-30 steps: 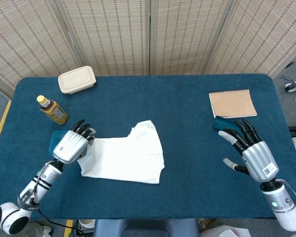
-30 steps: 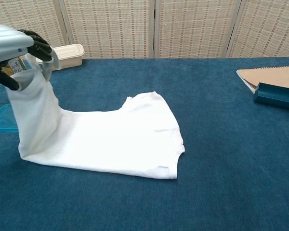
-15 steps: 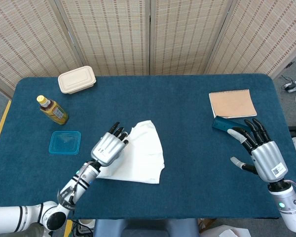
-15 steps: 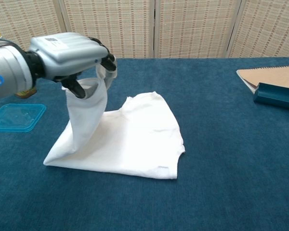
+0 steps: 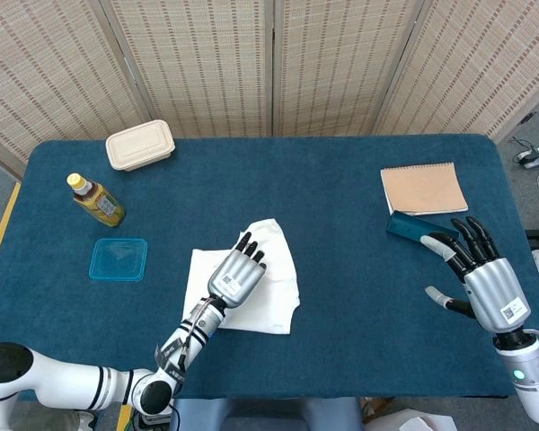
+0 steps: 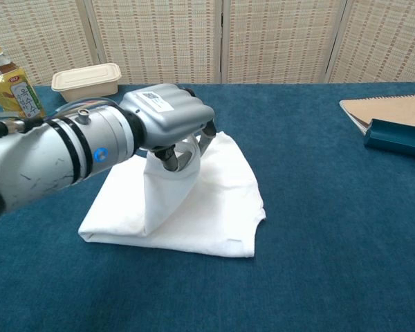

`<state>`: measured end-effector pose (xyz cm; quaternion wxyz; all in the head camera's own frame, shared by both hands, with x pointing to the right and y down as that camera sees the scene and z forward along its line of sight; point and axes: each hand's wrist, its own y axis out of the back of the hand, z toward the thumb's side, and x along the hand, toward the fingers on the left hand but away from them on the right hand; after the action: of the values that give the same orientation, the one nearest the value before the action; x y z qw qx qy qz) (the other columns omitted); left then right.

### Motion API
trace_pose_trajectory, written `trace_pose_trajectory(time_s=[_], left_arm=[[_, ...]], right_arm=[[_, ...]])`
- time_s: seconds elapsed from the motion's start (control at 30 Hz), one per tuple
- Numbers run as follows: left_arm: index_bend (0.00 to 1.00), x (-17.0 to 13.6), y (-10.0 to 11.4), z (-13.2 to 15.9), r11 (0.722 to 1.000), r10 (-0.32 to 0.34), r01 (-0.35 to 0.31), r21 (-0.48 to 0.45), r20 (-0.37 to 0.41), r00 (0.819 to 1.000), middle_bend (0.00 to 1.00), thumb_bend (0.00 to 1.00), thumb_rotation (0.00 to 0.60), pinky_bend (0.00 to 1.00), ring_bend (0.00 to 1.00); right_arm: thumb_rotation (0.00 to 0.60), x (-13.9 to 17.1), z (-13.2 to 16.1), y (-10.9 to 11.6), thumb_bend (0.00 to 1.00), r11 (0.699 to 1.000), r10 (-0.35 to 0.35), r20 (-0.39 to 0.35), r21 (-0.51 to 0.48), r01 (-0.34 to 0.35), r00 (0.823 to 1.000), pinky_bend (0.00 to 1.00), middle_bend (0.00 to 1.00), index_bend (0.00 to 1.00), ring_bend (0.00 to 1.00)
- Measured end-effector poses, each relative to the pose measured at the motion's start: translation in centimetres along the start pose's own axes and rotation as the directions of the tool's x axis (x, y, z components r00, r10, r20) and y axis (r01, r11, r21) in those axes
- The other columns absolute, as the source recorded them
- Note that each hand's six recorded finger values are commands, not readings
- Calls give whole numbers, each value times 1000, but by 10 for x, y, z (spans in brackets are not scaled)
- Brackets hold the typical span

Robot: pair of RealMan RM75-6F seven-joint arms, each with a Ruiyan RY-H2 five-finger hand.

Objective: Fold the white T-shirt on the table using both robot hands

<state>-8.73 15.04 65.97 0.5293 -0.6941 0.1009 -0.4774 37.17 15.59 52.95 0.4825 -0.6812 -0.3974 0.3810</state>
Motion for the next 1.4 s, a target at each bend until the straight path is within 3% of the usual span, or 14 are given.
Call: trace_pose_trajectory(time_s=[0.6,0.67,0.73,0.8,0.9,1.0,1.17,1.4], left_arm=[[711,21,0,45,1000,6,-7,19,36,999,288,715,600,48,163],[603,23,1,49,1000,11,-12,18,38,999,254,649,600,45,154],[358,23,1,51,1000,17,-17,12,35,999,167,388,600,34,108],[221,24,2,53,1000,24,-24,4,27,999,108,253,600,24,60],[79,23,6,56,999,42,-42,-21,14,999,52,188,600,20,27],[10,23,11,57,997,61,-61,-40,3,998,32,173,600,20,23],[21,18,17,58,995,75,-75,-60,6,997,28,173,600,20,21],[192,-7,25,42,985,88,-84,-148,21,996,28,173,600,20,23]], right_arm=[[600,6,-8,1,96,1000,7,21,9,-7,1000,0,235,222,65],[600,6,-8,1,97,1000,7,22,7,-8,1000,0,235,222,65],[600,6,-9,1,97,1000,6,24,7,-7,1000,0,236,222,65],[600,7,-9,1,96,1000,6,25,7,-6,1000,0,235,222,65],[600,7,-9,2,97,1000,4,25,8,-4,1000,0,235,222,65],[600,7,-9,3,96,1000,0,24,8,0,1000,0,235,222,65],[600,7,-9,4,96,1000,-3,22,6,3,1000,0,235,222,65],[600,7,-9,3,96,1000,-1,18,1,1,1000,0,235,227,66]])
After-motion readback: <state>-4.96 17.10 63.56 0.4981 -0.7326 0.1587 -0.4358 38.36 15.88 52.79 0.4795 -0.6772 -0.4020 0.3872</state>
